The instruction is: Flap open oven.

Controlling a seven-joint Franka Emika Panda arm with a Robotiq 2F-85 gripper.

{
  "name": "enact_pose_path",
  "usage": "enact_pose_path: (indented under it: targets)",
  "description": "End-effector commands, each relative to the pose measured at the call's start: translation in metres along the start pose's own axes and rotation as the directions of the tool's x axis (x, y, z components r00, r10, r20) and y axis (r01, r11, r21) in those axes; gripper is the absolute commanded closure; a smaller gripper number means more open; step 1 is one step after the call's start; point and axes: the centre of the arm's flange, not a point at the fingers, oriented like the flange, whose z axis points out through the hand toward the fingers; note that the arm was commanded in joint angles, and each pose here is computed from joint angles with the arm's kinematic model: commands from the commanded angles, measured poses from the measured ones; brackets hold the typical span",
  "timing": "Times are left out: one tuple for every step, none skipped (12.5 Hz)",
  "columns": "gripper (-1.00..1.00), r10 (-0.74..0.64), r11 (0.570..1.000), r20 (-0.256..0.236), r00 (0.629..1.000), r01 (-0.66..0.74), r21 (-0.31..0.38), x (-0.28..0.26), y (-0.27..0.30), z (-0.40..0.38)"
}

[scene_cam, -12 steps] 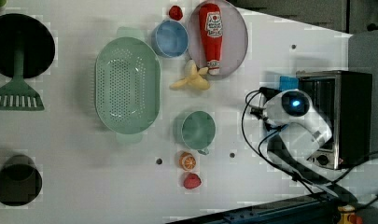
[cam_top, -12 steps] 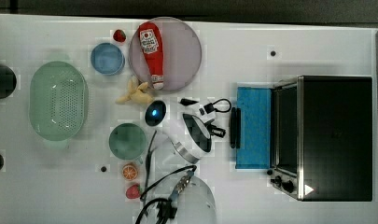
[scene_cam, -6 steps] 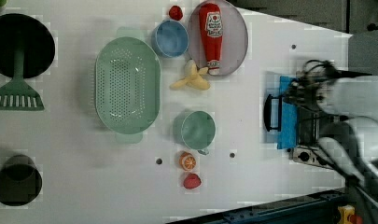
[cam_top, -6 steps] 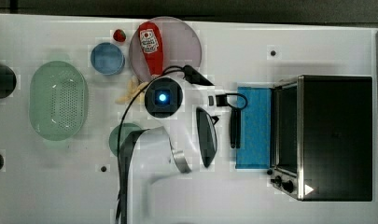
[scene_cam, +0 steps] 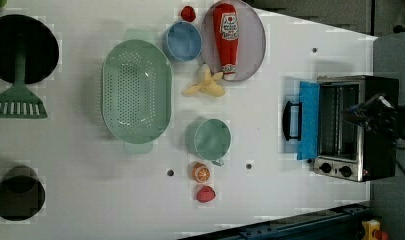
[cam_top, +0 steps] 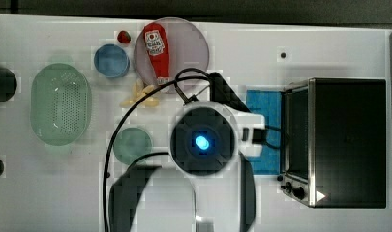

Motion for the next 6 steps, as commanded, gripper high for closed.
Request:
enact_pose_path:
  targets:
    - [0.65, 0.102, 0.994, 0.041, 0.994, -0.103, 0.026, 0.008, 0.019, -0.028]
    - [0.65, 0.103, 0.994, 0.040, 0.994, -0.104, 0.033, 0.007, 0.023, -0.042]
    - [0.65, 0.103, 0.994, 0.047, 0.994, -0.105, 0.025, 0.005, 0.028, -0.054]
    - [0.65, 0.105, 0.994, 0.060, 0.993, -0.106, 0.007, 0.004, 0.033, -0.065]
    - [0.65, 0.107, 0.994, 0.070, 0.992, -0.107, -0.009, 0.004, 0.036, -0.078]
    - [0.65, 0.106, 0.994, 0.080, 0.991, -0.104, -0.025, 0.004, 0.038, -0.090]
